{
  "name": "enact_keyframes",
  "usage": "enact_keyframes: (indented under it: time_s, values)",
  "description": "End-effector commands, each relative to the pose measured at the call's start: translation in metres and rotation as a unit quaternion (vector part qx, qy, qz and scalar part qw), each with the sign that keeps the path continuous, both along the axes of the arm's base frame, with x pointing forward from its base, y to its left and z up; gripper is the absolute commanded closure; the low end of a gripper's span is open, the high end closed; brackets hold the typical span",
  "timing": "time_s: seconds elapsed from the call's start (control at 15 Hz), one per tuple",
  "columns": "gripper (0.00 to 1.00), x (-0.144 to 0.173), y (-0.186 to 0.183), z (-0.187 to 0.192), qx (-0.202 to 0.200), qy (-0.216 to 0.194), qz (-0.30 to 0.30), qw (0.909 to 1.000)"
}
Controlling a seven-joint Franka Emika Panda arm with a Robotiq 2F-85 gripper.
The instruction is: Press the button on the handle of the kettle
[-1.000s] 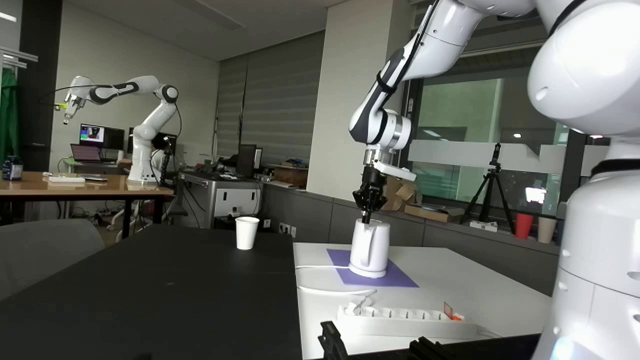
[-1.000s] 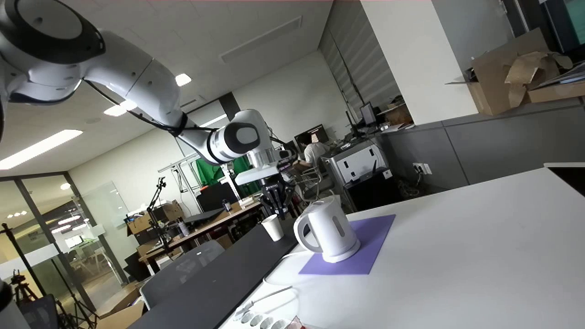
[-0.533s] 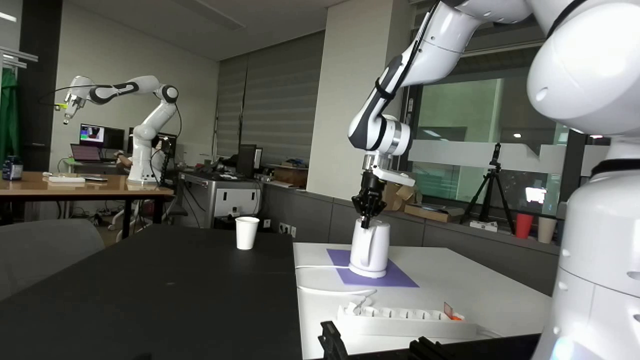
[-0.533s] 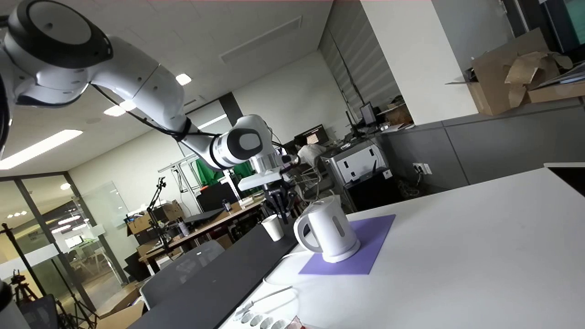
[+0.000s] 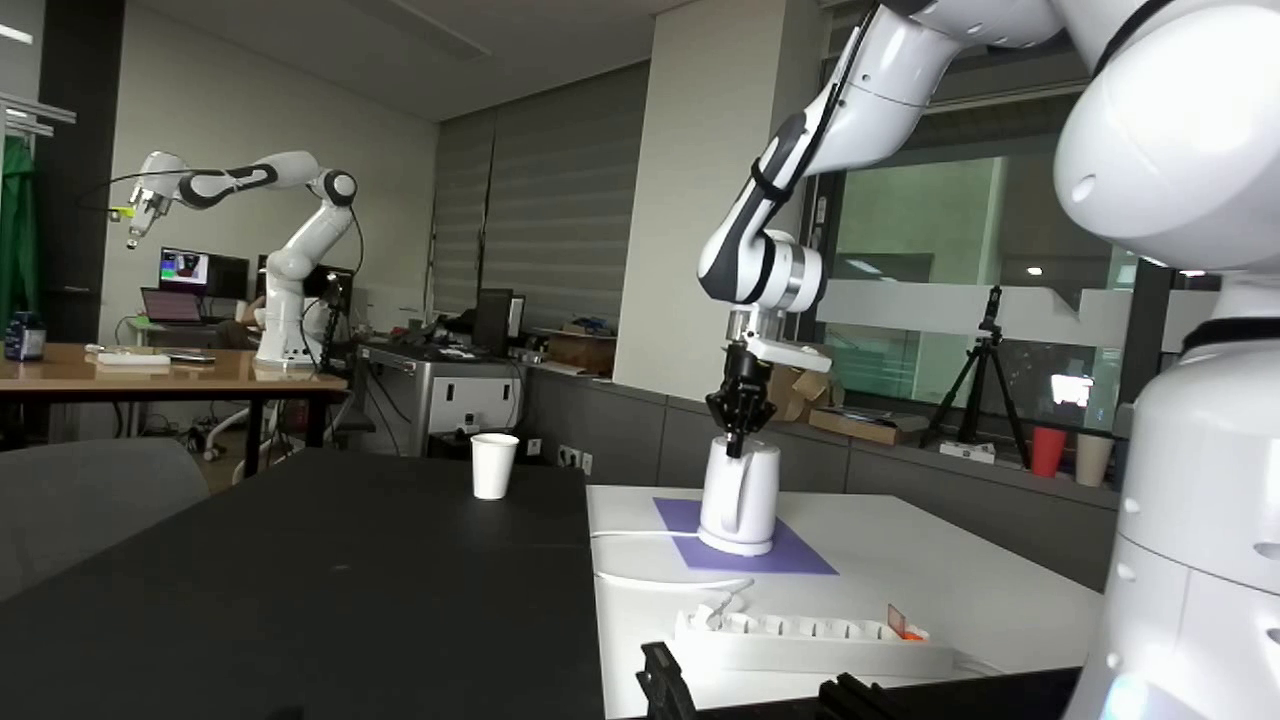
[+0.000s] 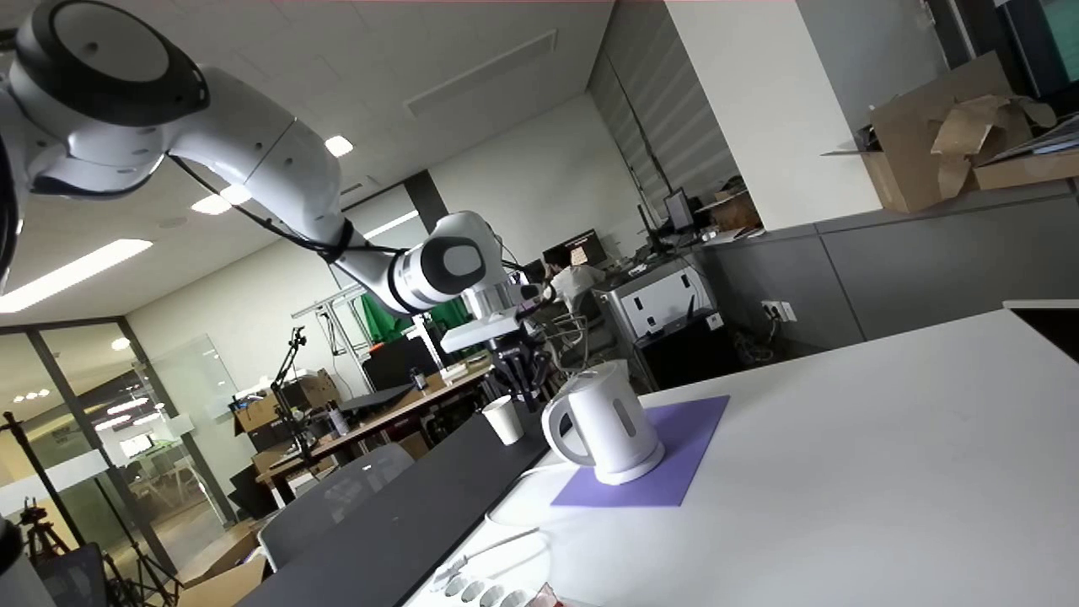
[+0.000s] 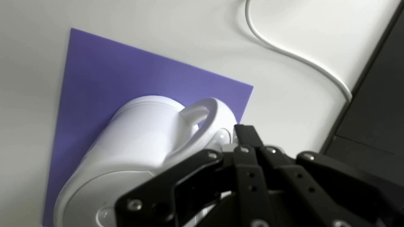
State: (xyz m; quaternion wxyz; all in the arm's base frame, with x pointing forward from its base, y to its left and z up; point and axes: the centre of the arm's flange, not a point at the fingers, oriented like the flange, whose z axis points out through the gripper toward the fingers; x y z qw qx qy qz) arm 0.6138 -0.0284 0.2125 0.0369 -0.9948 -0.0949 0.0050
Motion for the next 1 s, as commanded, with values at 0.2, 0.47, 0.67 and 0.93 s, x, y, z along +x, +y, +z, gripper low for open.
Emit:
enact_keyframes:
  time_s: [0.2, 0.47, 0.67, 0.93]
  values:
    - [1.0, 0.001, -0.006, -0.004, -0.027, -0.003, -0.026, 0.9993]
    - [1.0, 0.001, -0.006, -0.007, -0.024, 0.0, -0.032, 0.9992]
    - [1.0, 0.002, -0.004, -0.01, -0.024, 0.003, -0.032, 0.9992]
    - [1.0, 0.001, 0.0, -0.019, -0.026, 0.009, -0.036, 0.999]
